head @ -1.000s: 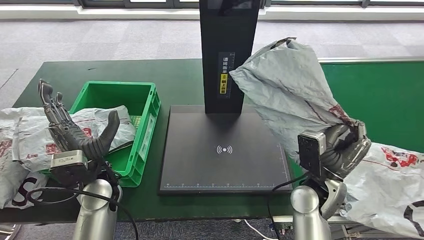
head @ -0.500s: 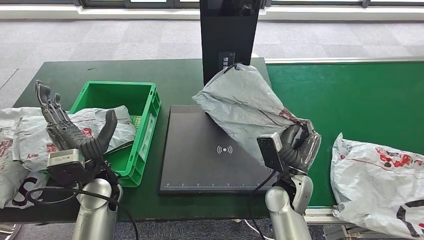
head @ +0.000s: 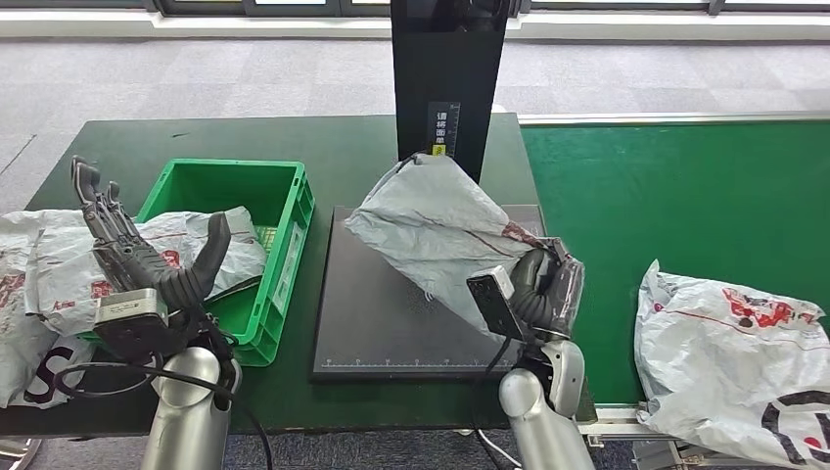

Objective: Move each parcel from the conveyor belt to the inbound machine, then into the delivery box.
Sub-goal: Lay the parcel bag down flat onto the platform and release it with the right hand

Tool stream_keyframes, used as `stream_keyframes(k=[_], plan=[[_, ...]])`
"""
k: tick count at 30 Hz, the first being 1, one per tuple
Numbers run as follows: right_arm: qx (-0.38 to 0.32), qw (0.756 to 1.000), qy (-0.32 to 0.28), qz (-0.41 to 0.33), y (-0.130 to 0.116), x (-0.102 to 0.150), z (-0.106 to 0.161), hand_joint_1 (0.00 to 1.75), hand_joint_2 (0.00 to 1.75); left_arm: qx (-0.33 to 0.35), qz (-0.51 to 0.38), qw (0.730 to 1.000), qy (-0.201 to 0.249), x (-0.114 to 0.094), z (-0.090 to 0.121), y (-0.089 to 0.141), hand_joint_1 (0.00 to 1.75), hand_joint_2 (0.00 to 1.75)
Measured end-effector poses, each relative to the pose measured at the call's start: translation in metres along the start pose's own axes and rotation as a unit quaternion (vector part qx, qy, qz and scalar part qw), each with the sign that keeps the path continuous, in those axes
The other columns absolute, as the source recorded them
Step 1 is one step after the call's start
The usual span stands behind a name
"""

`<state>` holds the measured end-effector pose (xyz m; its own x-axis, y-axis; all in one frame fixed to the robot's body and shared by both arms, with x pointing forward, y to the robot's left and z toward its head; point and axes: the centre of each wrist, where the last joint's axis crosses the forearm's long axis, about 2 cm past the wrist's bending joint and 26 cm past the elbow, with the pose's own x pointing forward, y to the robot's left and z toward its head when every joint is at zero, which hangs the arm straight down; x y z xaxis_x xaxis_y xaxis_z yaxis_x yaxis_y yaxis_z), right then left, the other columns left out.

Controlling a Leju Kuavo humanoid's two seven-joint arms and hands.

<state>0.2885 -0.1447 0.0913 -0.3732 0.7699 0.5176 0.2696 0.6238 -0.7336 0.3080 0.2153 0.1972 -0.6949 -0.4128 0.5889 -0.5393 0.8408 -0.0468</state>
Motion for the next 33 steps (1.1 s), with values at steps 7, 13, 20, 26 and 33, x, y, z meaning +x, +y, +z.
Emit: stream_keyframes(k=[7, 13, 20, 26, 33], plan=[[0.021, 1.0, -0.006, -0.003, 0.007, 0.004, 0.002, 1.75, 1.75, 0.001, -0.001, 1.0, 0.001, -0.001, 0.0, 0.001, 0.0, 1.75], [0.03, 1.0, -0.003, -0.004, 0.01, 0.004, 0.003, 0.97, 1.75, -0.002, 0.0, 1.0, 0.0, 0.0, 0.001, -0.001, 0.0, 1.75], [0.026, 1.0, 0.002, 0.003, 0.013, 0.003, 0.006, 0.0, 1.75, -0.005, 0.0, 1.0, 0.0, -0.001, 0.002, -0.001, 0.0, 1.75], [0.024, 1.0, 0.005, 0.002, 0.013, 0.003, 0.006, 0.0, 1.75, -0.006, -0.001, 1.0, 0.0, -0.001, 0.002, -0.001, 0.0, 1.75], [0.027, 1.0, 0.011, 0.003, 0.016, 0.002, 0.007, 0.0, 1.75, -0.008, -0.001, 1.0, 0.002, -0.002, 0.003, -0.001, 0.0, 1.75]])
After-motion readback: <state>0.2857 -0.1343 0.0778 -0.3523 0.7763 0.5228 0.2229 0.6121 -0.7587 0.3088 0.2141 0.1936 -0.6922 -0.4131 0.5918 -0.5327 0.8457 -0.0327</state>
